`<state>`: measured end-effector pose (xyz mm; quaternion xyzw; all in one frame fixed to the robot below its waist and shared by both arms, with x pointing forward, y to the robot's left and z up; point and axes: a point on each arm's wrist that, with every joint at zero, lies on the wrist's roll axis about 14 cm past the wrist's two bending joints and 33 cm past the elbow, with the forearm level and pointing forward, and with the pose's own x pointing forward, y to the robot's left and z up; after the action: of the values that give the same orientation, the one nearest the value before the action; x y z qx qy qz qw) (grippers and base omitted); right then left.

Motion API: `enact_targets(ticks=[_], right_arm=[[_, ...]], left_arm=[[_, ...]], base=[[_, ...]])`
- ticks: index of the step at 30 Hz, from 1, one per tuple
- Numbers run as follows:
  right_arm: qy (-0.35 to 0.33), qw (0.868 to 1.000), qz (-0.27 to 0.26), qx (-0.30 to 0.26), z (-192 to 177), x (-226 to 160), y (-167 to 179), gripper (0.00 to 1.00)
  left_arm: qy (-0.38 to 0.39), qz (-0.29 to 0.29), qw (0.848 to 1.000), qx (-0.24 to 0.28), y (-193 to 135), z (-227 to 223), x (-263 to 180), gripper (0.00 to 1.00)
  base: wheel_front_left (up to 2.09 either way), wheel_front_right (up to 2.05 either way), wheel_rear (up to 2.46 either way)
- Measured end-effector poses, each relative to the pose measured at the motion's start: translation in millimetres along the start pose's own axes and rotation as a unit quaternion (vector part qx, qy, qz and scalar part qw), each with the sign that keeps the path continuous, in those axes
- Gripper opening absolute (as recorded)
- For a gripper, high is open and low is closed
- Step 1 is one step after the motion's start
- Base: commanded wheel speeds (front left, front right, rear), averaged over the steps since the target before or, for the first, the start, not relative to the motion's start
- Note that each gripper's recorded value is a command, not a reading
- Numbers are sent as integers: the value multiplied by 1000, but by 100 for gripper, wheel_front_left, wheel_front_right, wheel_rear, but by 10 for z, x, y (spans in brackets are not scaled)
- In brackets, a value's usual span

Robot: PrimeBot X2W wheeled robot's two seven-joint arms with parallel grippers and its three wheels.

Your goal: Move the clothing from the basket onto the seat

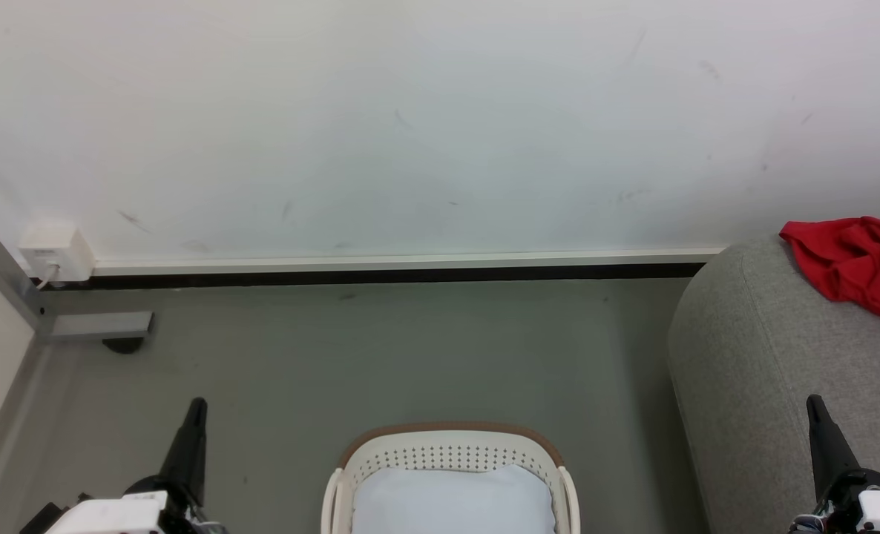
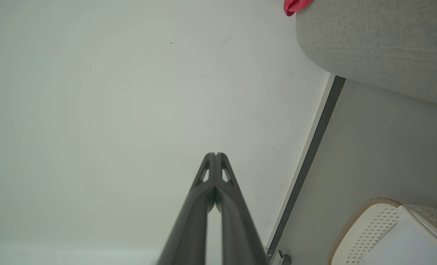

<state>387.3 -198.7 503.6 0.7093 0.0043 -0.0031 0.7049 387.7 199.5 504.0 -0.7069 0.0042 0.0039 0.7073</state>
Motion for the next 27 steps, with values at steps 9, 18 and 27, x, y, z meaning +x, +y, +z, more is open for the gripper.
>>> enact_targets(ticks=[9,18,27], right_arm=[[0,1000,0,0,0,0,0,0],[0,1000,0,0,0,0,0,0],[0,1000,0,0,0,0,0,0]], left_arm=[[0,0,1000,0,0,0,0,0],[0,0,1000,0,0,0,0,0],[0,0,1000,0,0,0,0,0]], base=[[0,0,0],[0,0,0],[0,0,0]])
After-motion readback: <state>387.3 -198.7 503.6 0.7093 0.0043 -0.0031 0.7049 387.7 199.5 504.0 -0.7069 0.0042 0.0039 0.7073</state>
